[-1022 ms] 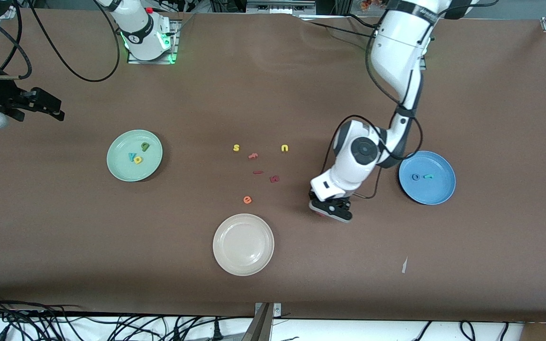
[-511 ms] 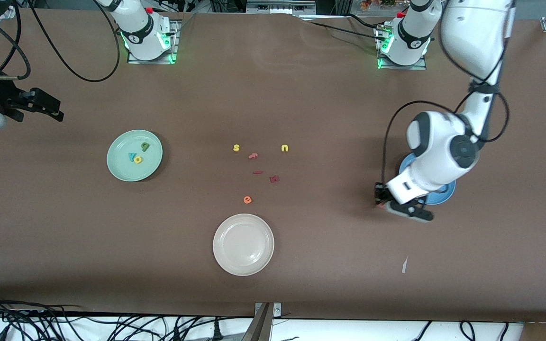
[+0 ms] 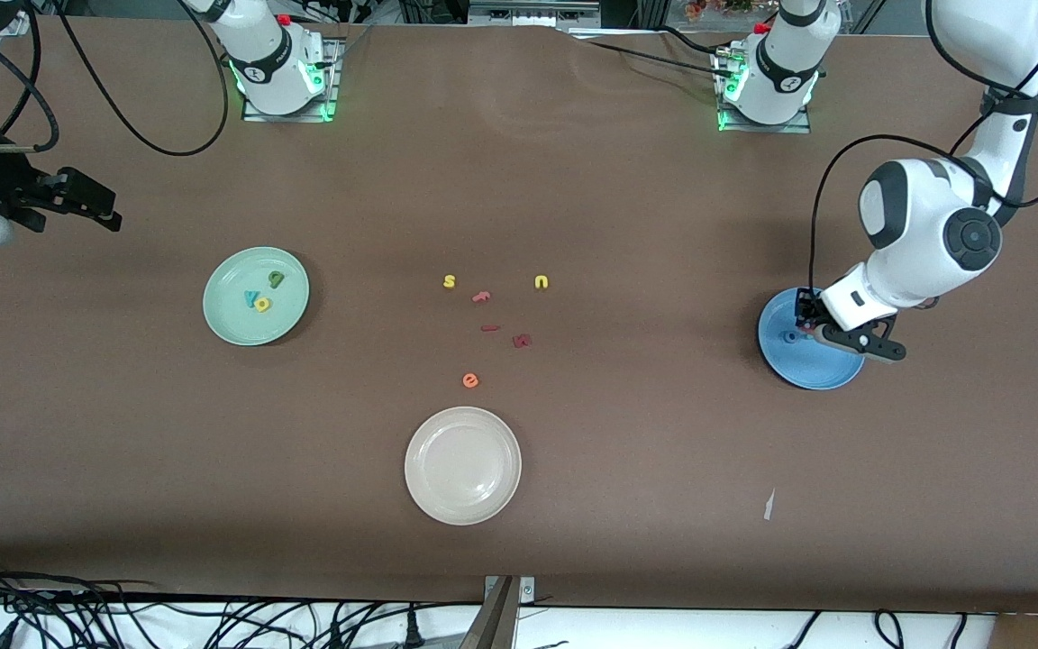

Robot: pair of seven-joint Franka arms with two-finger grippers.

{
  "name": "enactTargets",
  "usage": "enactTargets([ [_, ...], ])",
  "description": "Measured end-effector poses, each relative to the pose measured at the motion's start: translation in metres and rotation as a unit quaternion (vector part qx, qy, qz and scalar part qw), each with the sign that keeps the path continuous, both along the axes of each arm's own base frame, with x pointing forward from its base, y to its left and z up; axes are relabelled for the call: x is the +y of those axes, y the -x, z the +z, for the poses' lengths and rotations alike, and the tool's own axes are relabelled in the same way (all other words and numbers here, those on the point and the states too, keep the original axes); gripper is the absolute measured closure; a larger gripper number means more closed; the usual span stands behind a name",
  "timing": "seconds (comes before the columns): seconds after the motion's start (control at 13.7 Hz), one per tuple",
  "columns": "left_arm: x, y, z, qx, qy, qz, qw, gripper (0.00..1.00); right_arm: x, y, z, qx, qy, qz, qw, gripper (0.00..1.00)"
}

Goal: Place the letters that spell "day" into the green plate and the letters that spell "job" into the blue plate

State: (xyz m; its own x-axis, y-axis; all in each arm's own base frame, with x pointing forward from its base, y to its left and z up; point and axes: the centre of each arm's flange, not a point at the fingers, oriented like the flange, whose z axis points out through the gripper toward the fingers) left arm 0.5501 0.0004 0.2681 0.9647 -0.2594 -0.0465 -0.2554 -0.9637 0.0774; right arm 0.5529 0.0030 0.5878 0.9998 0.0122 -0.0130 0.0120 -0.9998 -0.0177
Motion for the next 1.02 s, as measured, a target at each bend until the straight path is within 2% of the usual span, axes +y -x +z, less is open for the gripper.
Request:
enactTargets([
  [0.29, 0.018, 0.005, 0.0, 0.002, 0.001, 0.011, 1.0, 0.3, 0.0, 0.0, 0.0, 0.0, 0.0, 0.0, 1.0, 0.0],
  [0.51, 0.03, 0.008, 0.017, -0.01, 0.004, 0.022, 1.0, 0.01, 0.0, 0.0, 0.0, 0.0, 0.0, 0.0, 1.0, 0.0],
  [0.66, 0.041, 0.012, 0.043, -0.024, 0.009, 0.031, 0.999, 0.0, 0.0, 0.0, 0.0, 0.0, 0.0, 0.0, 1.0, 0.0],
  [0.88, 0.04, 0.016, 0.105, -0.072, 0.016, 0.028, 0.997, 0.0, 0.0, 0.0, 0.0, 0.0, 0.0, 0.0, 1.0, 0.0],
  [1.02, 0.028, 0.026, 0.152, -0.079, 0.025, 0.014, 0.996, 0.0, 0.0, 0.0, 0.0, 0.0, 0.0, 0.0, 1.0, 0.0],
])
